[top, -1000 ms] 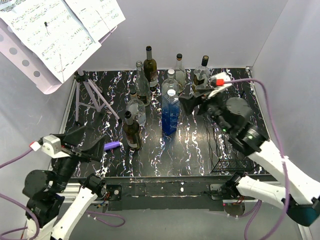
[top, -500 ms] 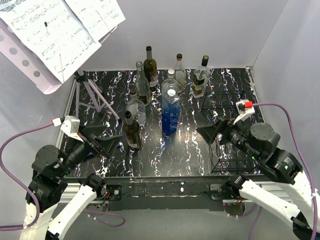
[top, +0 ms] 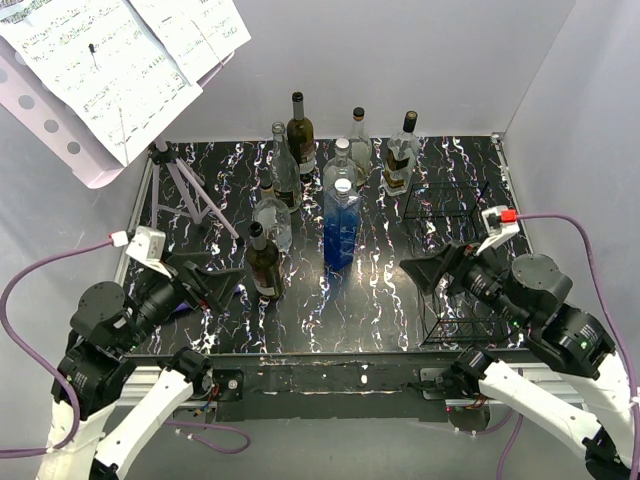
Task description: Take the wine bottle off the wine rack
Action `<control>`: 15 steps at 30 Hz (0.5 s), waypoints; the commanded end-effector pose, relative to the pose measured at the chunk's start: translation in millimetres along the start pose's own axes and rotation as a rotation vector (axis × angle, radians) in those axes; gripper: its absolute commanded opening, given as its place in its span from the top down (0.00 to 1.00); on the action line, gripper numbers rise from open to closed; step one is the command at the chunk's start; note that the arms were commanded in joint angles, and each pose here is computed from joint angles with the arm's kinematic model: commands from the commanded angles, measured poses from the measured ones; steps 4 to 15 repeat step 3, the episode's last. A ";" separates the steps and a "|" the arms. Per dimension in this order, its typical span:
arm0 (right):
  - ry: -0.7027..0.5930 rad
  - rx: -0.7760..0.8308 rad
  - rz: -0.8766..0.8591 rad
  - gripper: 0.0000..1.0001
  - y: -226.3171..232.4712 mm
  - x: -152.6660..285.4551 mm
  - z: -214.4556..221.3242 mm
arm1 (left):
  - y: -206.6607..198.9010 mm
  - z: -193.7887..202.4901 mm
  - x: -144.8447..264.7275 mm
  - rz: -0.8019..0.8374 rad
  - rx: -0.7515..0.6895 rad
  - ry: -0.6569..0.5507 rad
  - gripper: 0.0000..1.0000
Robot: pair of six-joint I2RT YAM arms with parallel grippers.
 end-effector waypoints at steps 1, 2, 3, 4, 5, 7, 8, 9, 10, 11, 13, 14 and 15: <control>-0.082 0.001 -0.004 0.06 3.7 7.5 -19.8 | 1.0 1.8 1.2 0.009 -0.013 0.000 0.02; -0.087 -0.001 -0.006 0.06 4.0 7.8 -20.6 | 0.7 2.1 1.7 0.014 -0.015 0.000 0.02; -0.087 -0.001 -0.007 0.06 4.3 7.4 -20.8 | 0.7 2.1 1.4 0.016 -0.018 0.000 0.02; -0.087 -0.001 -0.007 0.06 4.3 7.4 -20.8 | 0.7 2.1 1.4 0.016 -0.018 0.000 0.02; -0.087 -0.001 -0.007 0.06 4.3 7.4 -20.8 | 0.7 2.1 1.4 0.016 -0.018 0.000 0.02; -0.087 -0.001 -0.007 0.06 4.3 7.4 -20.8 | 0.7 2.1 1.4 0.016 -0.018 0.000 0.02; -0.087 -0.001 -0.007 0.06 4.3 7.4 -20.8 | 0.7 2.1 1.4 0.016 -0.018 0.000 0.02; -0.087 -0.001 -0.007 0.06 4.3 7.4 -20.8 | 0.7 2.1 1.4 0.016 -0.018 0.000 0.02; -0.087 -0.001 -0.007 0.06 4.3 7.4 -20.8 | 0.7 2.1 1.4 0.016 -0.018 0.000 0.02; -0.087 -0.001 -0.007 0.06 4.3 7.4 -20.8 | 0.7 2.1 1.4 0.016 -0.018 0.000 0.02; -0.087 -0.001 -0.007 0.06 4.3 7.4 -20.8 | 0.7 2.1 1.4 0.016 -0.018 0.000 0.02; -0.087 -0.001 -0.007 0.06 4.3 7.4 -20.8 | 0.7 2.1 1.4 0.016 -0.018 0.000 0.02; -0.087 -0.001 -0.007 0.06 4.3 7.4 -20.8 | 0.7 2.1 1.4 0.016 -0.018 0.000 0.02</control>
Point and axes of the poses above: each gripper's point midway between its finger pads, its own x axis back along the fingers, its own y axis along the line the jaws close on, z = x × y, the point moved 9 cm from there along x, back along the fingers, and after that the axes turned 14 degrees about x, right-handed, at the moved point
